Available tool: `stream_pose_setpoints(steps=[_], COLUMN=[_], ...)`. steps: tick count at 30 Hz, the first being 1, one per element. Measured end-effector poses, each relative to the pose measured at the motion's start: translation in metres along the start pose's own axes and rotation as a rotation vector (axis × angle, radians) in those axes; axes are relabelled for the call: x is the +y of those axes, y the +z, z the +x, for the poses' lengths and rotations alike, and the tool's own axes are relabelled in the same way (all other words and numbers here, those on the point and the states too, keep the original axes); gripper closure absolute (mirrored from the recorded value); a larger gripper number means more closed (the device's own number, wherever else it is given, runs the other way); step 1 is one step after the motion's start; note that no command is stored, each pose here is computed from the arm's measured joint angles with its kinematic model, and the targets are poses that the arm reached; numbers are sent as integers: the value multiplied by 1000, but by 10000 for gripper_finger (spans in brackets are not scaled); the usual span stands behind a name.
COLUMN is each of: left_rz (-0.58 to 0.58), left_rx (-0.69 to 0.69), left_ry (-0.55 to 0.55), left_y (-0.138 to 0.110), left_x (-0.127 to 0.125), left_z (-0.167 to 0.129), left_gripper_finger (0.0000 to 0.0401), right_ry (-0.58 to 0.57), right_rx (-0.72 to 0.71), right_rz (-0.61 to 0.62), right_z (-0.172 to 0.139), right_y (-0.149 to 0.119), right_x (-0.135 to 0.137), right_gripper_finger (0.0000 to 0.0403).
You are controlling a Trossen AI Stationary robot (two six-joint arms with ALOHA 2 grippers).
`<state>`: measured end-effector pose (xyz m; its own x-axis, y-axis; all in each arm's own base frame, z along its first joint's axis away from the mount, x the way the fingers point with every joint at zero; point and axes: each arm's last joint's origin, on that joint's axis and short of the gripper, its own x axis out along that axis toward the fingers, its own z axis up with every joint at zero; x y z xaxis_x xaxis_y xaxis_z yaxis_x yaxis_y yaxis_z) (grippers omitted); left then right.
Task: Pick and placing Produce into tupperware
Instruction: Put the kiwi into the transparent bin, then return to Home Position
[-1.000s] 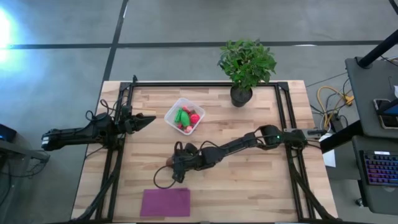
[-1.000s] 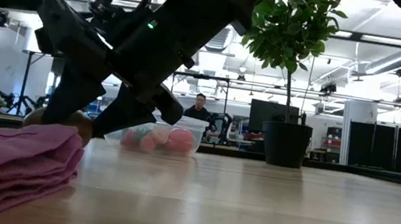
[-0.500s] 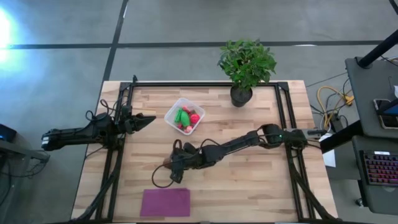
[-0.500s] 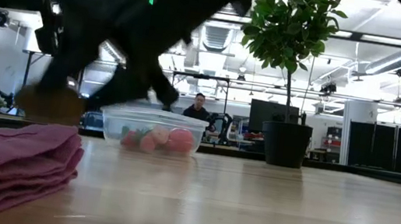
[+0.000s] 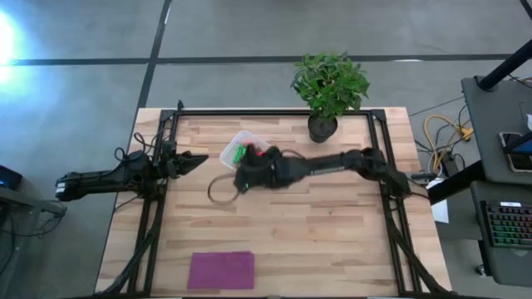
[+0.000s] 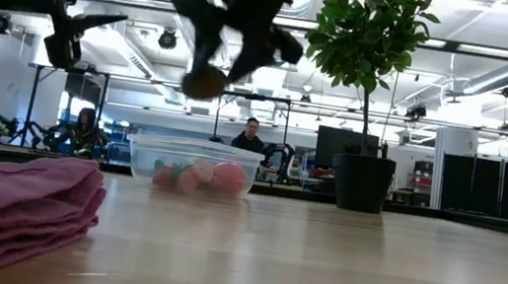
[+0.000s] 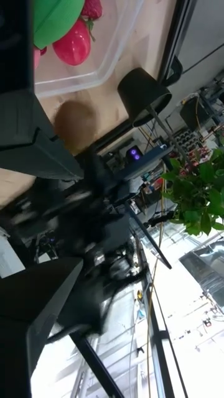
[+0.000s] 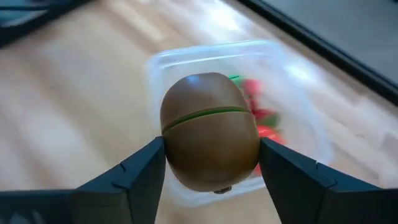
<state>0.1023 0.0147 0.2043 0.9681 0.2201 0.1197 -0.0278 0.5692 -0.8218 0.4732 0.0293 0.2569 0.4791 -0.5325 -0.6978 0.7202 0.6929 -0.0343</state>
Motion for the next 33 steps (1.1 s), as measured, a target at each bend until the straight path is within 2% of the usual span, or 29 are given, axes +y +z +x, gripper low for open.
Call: stream_pose_setpoints(steps=[2, 5, 9, 12, 18, 26, 33], left_rz=[0, 0, 0, 0, 0, 0, 0], left_rx=[1, 0, 1, 1, 1, 1, 1], left_ry=[0, 1, 0, 0, 1, 0, 1], left_y=[0, 0, 0, 0, 0, 0, 0], left_x=[0, 0, 0, 0, 0, 0, 0], left_z=[0, 0, 0, 0, 0, 0, 0], left_gripper_finger=[200, 200, 200, 200, 200, 200, 200], right_ry=[-26, 13, 31, 26, 29, 14, 37], right_rx=[20, 70, 184, 212, 200, 189, 59], right_rz=[15, 49, 88, 107, 104, 151, 102], right_z=[11, 29, 57, 65, 62, 60, 14], right_y=[9, 20, 19, 19, 20, 21, 28], right_x=[-14, -29, -45, -51, -50, -51, -28], right_gripper_finger=[162, 160, 159, 159, 145, 86, 75])
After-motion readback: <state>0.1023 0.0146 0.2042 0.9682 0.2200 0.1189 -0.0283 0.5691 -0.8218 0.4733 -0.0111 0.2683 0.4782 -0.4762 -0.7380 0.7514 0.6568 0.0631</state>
